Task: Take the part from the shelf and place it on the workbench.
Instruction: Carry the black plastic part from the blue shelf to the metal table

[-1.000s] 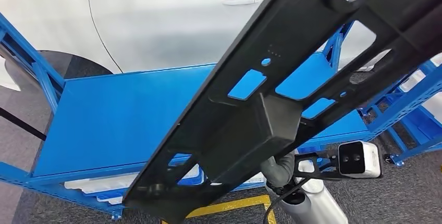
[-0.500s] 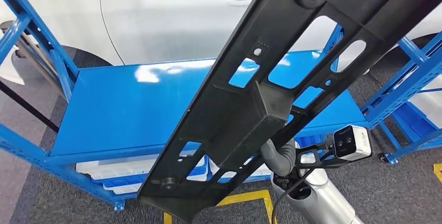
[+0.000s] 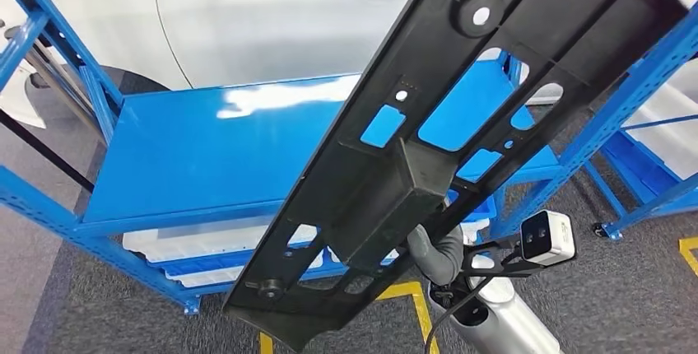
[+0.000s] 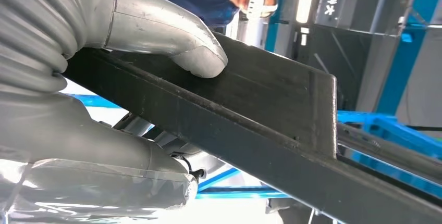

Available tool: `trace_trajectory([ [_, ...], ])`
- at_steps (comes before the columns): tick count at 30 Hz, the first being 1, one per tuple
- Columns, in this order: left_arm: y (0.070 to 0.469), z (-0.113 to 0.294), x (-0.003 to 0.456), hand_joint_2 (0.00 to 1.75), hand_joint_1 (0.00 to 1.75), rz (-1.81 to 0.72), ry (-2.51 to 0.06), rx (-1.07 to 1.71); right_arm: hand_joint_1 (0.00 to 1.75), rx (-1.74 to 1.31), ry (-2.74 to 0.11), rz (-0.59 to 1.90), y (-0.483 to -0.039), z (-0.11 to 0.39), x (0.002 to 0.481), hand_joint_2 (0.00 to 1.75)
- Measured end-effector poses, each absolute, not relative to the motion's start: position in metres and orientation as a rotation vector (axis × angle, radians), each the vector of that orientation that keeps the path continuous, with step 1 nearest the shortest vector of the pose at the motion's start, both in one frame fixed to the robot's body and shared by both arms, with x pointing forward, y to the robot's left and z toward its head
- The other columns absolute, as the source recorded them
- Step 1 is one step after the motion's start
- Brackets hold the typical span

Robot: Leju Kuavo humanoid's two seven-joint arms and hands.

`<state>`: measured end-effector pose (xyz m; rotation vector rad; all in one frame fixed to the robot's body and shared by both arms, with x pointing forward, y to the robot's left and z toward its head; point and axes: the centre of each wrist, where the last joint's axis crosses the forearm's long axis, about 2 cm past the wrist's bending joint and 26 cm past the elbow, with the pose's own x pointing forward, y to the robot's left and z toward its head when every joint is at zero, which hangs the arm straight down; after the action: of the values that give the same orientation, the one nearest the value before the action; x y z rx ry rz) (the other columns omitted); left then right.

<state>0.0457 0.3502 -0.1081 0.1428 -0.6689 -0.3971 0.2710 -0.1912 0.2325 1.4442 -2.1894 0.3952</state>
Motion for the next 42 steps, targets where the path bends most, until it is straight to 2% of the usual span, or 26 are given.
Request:
trace_trajectory([
  [12,0.346,-0.108,0.047,1.75,0.0,-0.421,-0.587,0.123,1.75,1.402,-2.216,0.378,-0.197,0.222,0.259,1.75],
  [27,0.307,-0.112,0.039,1.75,0.0,-0.365,-0.459,0.043,1.75,1.46,-2.161,0.463,-0.208,0.204,0.257,1.75],
  [42,0.306,-0.112,0.037,1.75,0.0,-0.314,-0.468,0.057,1.75,1.454,-2.156,0.443,-0.225,0.184,0.25,1.75],
])
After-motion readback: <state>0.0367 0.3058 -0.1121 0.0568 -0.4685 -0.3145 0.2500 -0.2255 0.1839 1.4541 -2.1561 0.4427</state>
